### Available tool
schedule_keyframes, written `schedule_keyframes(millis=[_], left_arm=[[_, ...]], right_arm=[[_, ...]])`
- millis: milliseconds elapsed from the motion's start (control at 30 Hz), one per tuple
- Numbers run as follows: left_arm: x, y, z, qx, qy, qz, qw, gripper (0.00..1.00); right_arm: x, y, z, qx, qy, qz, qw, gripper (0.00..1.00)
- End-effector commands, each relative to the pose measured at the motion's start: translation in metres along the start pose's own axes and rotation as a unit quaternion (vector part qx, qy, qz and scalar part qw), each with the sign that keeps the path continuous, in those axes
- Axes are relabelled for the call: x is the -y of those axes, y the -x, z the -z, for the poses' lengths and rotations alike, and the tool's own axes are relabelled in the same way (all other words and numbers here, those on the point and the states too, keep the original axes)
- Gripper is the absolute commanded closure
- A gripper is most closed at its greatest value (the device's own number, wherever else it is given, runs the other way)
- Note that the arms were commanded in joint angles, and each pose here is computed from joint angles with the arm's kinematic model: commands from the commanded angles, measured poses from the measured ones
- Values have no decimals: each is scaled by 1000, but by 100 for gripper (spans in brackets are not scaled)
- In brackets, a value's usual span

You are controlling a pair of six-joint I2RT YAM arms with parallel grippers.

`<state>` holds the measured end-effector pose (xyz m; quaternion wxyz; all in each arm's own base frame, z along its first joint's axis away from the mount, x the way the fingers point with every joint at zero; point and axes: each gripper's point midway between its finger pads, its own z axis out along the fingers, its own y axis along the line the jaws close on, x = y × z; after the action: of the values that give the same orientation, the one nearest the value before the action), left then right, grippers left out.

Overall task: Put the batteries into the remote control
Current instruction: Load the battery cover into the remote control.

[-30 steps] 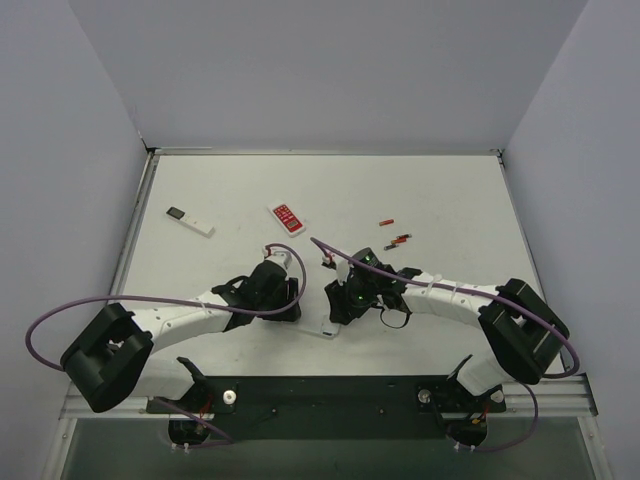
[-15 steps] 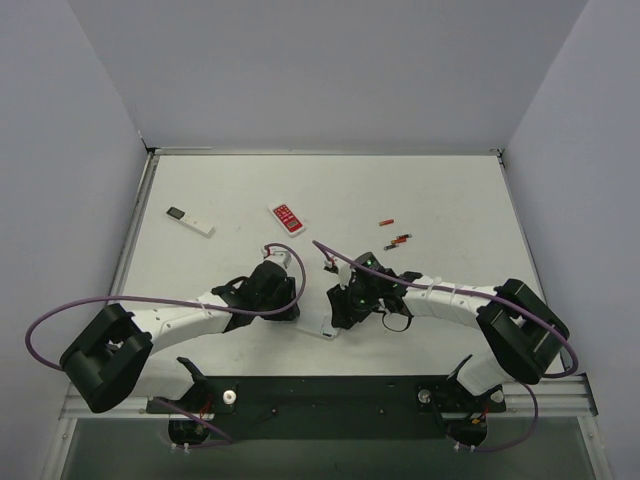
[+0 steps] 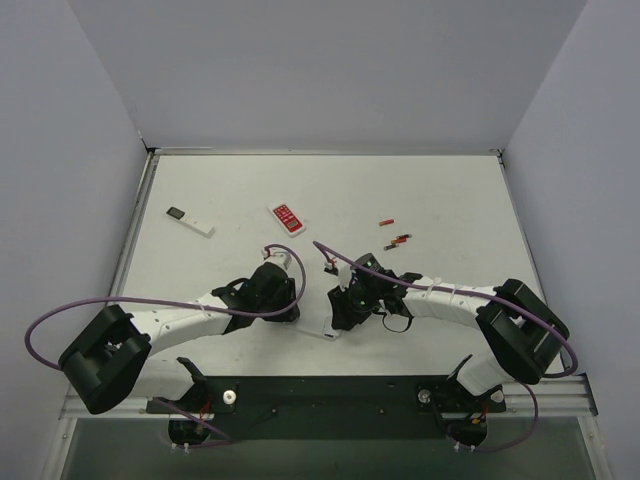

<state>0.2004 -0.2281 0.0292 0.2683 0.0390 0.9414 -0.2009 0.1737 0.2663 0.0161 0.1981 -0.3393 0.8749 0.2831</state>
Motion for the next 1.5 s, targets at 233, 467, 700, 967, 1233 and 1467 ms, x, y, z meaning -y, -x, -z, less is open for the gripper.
schedule_keyframes(millis=[233,467,700,967,1233,1467], left_arm=[[10,-1,5,4,-19,0,1000,58],[12,-3,5,1,-20,1,1000,63],[14,-3,7,2,-24,0,1000,65],[15,-6,7,0,-25,0,1000,67],[15,-7,8,0,-26,2,1000,71],[16,-9,8,-2,-28,4,1000,71]], right_arm=[[-8,-1,1,-3,11,2,1000,65],[-12,-5,3,-10,0,-3,1000,65],[-8,-7,6,-14,-23,-35,999,72],[-13,-8,6,-30,-25,-52,998,76],[-9,-20,5,-72,-45,-88,992,81],[-7,-32,2,-108,-58,-120,985,87]])
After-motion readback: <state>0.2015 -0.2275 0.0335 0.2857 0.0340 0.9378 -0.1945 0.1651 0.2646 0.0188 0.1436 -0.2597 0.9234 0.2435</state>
